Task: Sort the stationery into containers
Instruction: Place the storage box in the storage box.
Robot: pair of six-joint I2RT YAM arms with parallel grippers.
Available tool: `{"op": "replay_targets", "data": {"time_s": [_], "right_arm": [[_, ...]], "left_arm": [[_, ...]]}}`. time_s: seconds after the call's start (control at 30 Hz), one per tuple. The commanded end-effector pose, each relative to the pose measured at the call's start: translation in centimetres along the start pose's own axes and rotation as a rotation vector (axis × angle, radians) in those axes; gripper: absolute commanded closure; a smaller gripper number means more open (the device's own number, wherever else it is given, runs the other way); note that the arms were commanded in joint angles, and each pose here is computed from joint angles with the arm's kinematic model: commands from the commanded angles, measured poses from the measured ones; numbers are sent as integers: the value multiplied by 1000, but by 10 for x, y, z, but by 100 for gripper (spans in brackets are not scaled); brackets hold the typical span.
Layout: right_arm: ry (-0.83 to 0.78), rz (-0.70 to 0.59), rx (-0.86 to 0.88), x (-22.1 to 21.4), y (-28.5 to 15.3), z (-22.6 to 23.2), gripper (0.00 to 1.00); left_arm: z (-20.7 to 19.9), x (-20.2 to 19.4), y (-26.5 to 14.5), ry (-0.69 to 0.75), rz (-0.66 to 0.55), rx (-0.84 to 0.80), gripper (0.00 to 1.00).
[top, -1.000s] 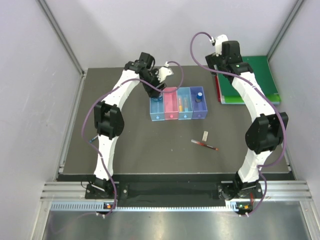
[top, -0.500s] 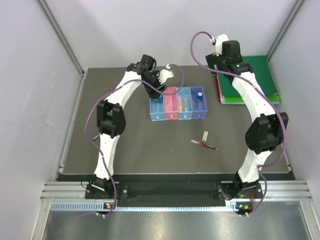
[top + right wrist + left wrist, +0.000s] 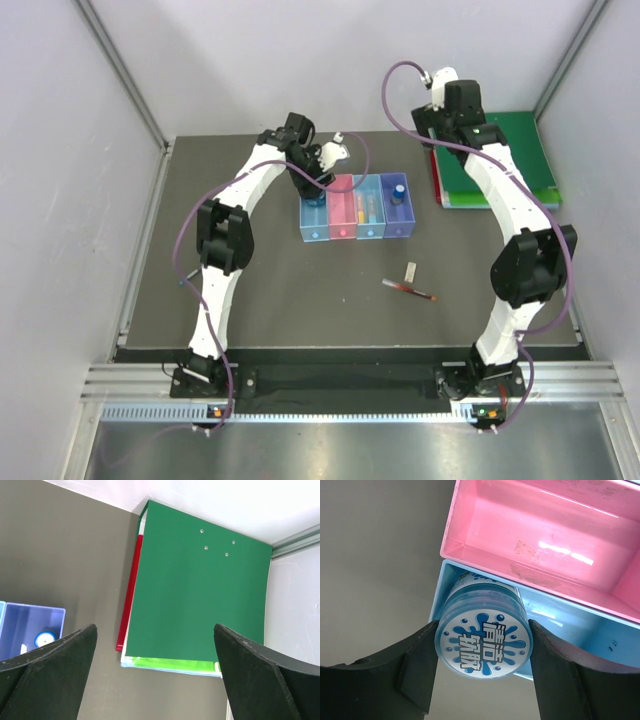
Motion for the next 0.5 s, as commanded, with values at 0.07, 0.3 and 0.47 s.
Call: {"op": "replay_targets", "data": {"time_s": [0.07,0.3,0.47], "right_arm": [[42,-70,-47,21,-13,-20,0],[46,-72,-41,22,-12,-19,0],[43,-75,-41,23,-13,-20,0]], "left_arm": [[4,21,-8,58,-81,26,30],[2,19,-9,54,-76,20,22],[0,18,-10,55,-76,17,16]]}}
Point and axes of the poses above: each gripper's point midway between its finger pads, its own y axis out along the fingers, its own z axis along the line the jaws close on, x = y × z, the point moved 5 cm from there along -y, back along the fingers, and after that the axes turned 11 degrees about -y, right-handed, at the moved point
